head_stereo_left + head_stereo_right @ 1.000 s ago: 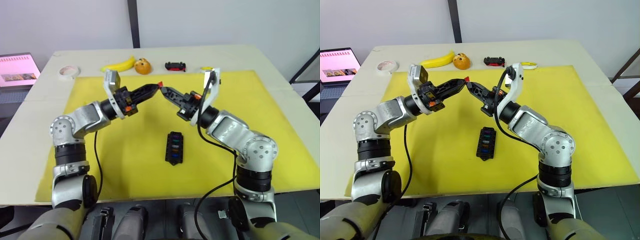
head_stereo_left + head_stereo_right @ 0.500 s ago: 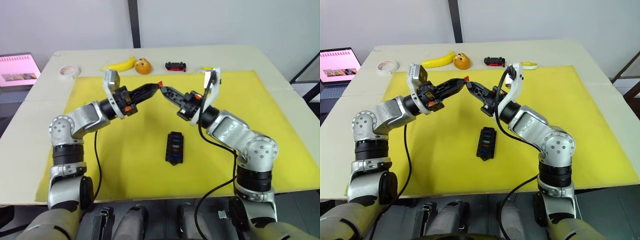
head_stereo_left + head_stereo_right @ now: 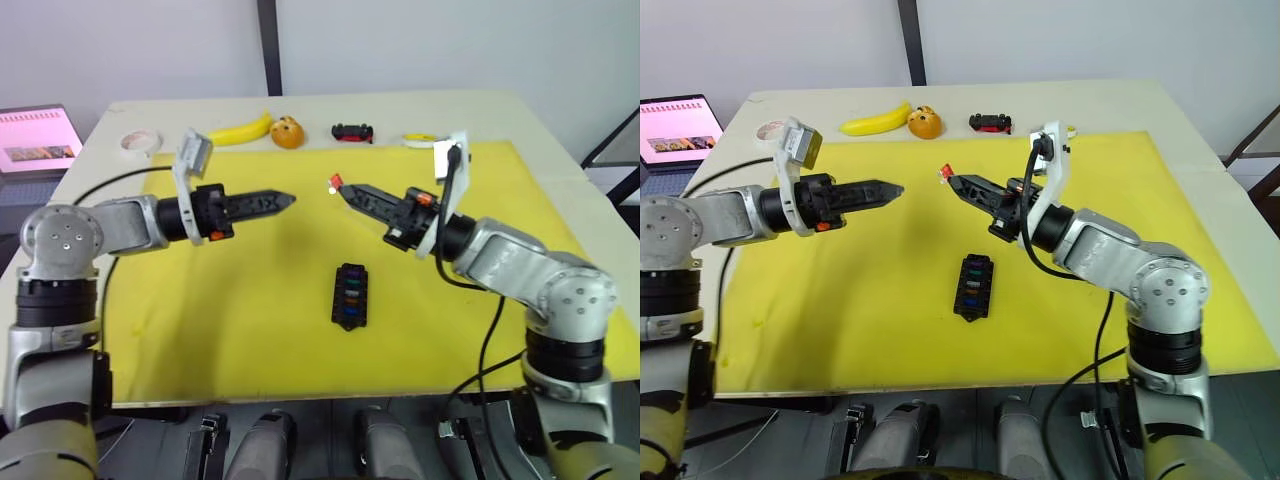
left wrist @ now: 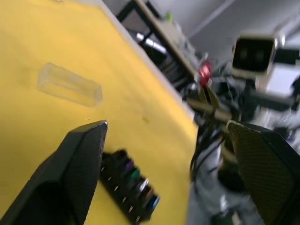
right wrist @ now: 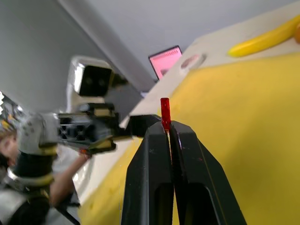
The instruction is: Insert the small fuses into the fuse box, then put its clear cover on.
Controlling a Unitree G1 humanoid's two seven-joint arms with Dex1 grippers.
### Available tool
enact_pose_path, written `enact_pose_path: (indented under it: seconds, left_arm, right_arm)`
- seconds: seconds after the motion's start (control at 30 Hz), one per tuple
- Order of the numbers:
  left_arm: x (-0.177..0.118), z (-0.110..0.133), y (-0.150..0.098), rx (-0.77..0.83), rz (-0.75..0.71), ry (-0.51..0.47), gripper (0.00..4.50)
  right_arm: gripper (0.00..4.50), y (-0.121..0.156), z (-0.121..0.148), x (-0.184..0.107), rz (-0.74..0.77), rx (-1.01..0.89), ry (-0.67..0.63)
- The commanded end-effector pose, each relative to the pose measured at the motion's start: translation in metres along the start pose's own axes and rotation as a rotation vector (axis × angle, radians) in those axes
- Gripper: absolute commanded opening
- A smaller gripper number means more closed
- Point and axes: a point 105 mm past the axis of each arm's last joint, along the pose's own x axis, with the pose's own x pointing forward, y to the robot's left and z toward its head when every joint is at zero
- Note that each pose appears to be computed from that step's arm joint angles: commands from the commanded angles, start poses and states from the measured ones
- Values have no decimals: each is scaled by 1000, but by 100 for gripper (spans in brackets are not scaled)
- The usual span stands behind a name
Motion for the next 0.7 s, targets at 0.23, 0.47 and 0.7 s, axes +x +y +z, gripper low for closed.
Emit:
enact_pose_path:
  seconds: [0.23, 0.47, 0.7]
  left_arm:
    - [21, -54, 1, 631, -166, 307, 445]
    - [42, -61, 17, 790, -150, 311, 445]
    - [51, -65, 23, 826, -151, 310, 445]
  right_arm:
    - [0, -4, -27, -25, 87, -464, 362]
    - [0, -28, -43, -20, 143, -710, 474]
    - [0, -44, -46, -11, 170, -812, 493]
